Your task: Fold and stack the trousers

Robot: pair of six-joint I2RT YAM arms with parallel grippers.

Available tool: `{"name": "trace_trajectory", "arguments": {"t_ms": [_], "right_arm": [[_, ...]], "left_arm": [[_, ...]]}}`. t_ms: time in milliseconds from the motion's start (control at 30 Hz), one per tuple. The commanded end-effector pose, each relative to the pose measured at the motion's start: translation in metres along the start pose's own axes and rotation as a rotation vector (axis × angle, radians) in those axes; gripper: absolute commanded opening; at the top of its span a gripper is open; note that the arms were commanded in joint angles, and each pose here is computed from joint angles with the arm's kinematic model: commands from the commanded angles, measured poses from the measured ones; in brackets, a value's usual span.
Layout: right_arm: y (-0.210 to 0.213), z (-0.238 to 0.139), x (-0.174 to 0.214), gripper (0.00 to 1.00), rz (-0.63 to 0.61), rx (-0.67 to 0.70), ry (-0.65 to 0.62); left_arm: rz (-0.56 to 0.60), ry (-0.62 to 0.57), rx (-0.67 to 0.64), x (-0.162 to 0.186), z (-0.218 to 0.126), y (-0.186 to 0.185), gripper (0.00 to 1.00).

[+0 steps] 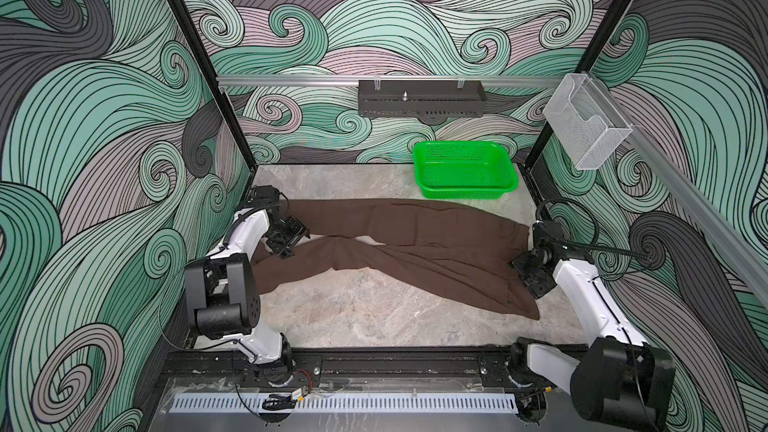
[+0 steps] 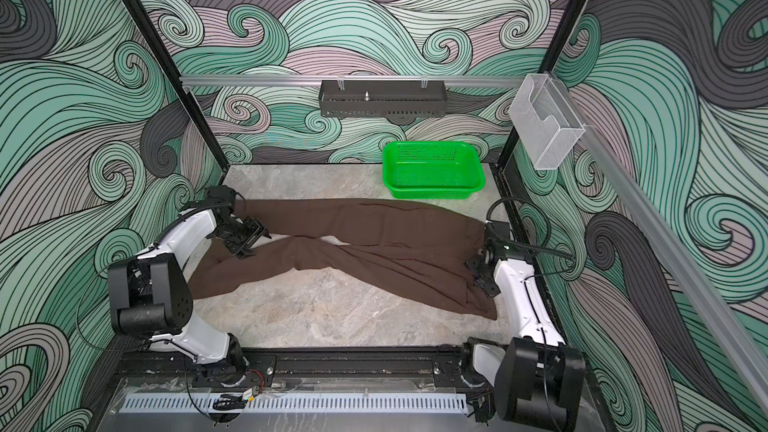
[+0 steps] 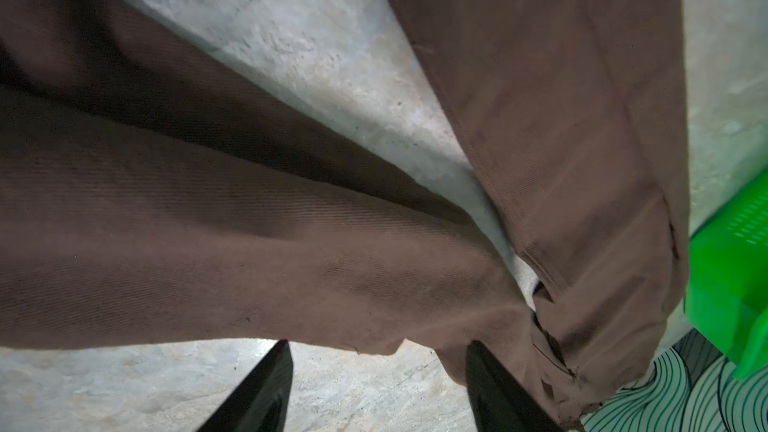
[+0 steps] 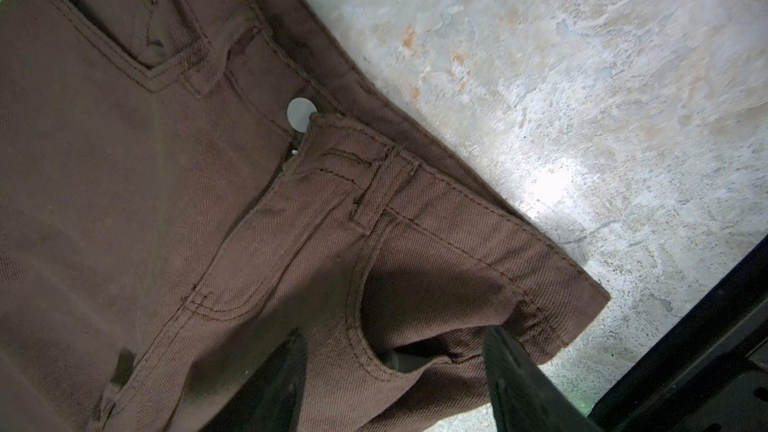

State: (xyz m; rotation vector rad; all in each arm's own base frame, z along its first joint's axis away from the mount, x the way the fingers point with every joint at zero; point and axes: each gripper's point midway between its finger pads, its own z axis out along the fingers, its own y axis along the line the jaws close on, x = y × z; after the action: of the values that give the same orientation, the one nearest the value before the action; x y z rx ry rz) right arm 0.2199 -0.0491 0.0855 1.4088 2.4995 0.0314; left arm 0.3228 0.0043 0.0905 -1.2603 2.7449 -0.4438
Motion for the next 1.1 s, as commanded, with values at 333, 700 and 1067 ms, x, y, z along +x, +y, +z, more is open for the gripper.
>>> {"name": "trace_trajectory", "arguments": {"t_ms": [333,700,1067], "right_arm": [[-0.01,0.001,0.004,0.68,-0.013,0.035,-0.003],[-0.002,0.001,0.0,0.68,-0.02,0.021,0.002],[0.001,0.008,-0.001,0.67,-0.023,0.028,0.012]], "left_arm": [[-0.394,-0.089,-0.409,-0.07,-0.04,0.077,0.69],[-0.533,-0.057,-0.392,-0.097,-0.011,0.086,0.68],[-0.591,-0.125,-0.49,-0.114,-0.006,0.098,0.66]]}}
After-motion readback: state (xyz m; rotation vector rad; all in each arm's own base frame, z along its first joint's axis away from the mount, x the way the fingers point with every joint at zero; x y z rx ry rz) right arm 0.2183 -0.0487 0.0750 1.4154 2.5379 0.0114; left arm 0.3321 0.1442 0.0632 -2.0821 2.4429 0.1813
